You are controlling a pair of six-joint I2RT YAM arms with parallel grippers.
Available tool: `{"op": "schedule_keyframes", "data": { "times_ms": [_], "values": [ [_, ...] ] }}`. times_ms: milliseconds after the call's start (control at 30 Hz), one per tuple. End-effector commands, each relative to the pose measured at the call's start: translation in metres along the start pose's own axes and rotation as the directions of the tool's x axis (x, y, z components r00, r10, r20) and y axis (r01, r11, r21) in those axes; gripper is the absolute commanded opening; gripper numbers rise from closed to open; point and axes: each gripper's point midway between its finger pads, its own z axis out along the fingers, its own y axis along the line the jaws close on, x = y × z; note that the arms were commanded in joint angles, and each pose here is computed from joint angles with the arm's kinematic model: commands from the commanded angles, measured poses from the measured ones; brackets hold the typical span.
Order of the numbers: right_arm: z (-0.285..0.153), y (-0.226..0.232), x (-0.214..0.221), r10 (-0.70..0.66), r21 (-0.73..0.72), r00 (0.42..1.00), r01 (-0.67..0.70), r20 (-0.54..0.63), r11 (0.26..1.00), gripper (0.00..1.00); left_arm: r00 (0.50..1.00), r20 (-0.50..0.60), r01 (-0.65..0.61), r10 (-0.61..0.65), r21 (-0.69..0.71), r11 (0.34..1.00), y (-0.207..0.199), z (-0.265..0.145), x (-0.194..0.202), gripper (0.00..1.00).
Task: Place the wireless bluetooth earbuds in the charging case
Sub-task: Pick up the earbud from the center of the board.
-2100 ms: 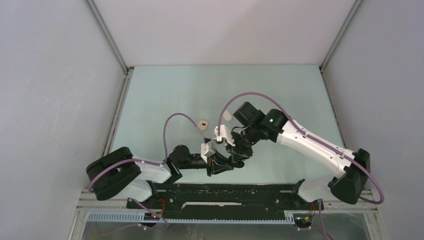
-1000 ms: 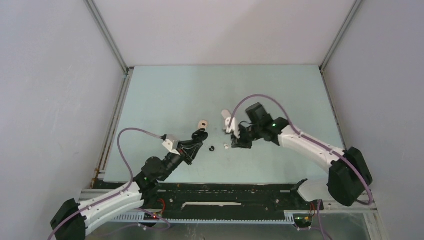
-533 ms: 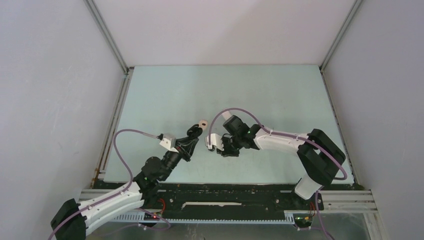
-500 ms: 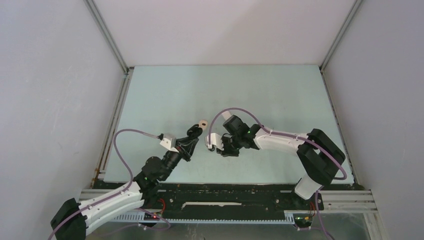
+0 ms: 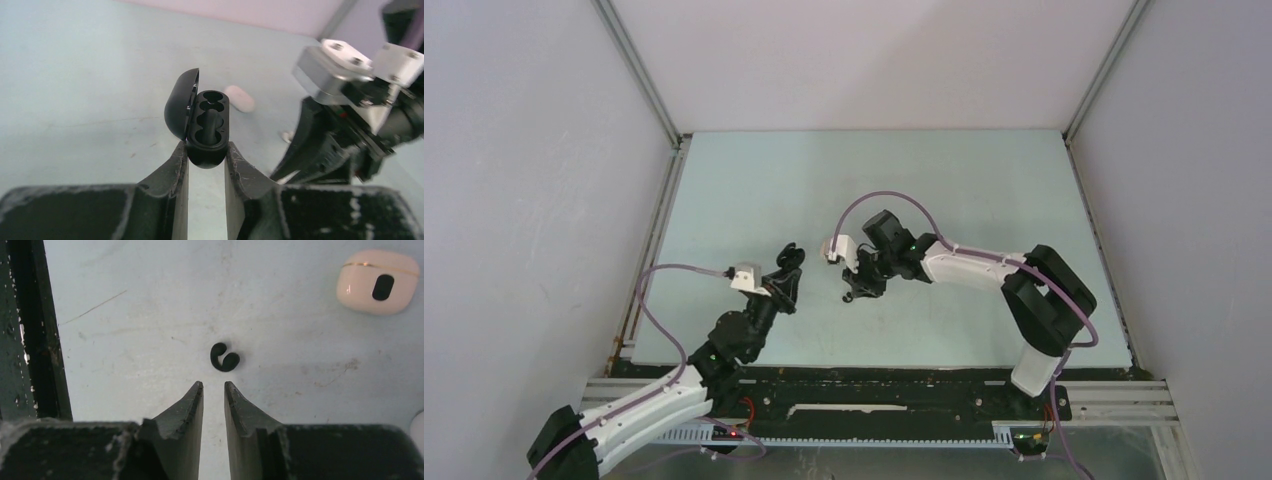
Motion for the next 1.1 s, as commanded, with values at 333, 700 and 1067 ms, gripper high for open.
{"op": "schedule_keyframes", "data": {
  "times_ms": [333, 700, 1067],
  "values": [
    [0.031, -0.014, -0.008, 0.011, 0.071, 0.998, -0.007, -0.056, 0.997, 0.31, 0.996, 0.023, 0.09, -0.087, -0.287, 0.954, 0.069, -0.013, 0.021, 0.0],
    [0.047, -0.017, 0.001, 0.037, 0.037, 0.991, -0.033, -0.131, 0.999, 0.3, 0.998, 0.0, 0.066, -0.068, -0.237, 0.969, 0.06, -0.009, 0.023, 0.0],
    [0.039, -0.016, 0.002, 0.106, 0.006, 0.984, -0.106, -0.144, 0.994, 0.27, 0.998, 0.002, 0.067, -0.068, -0.228, 0.971, 0.059, -0.009, 0.023, 0.0]
  ]
}}
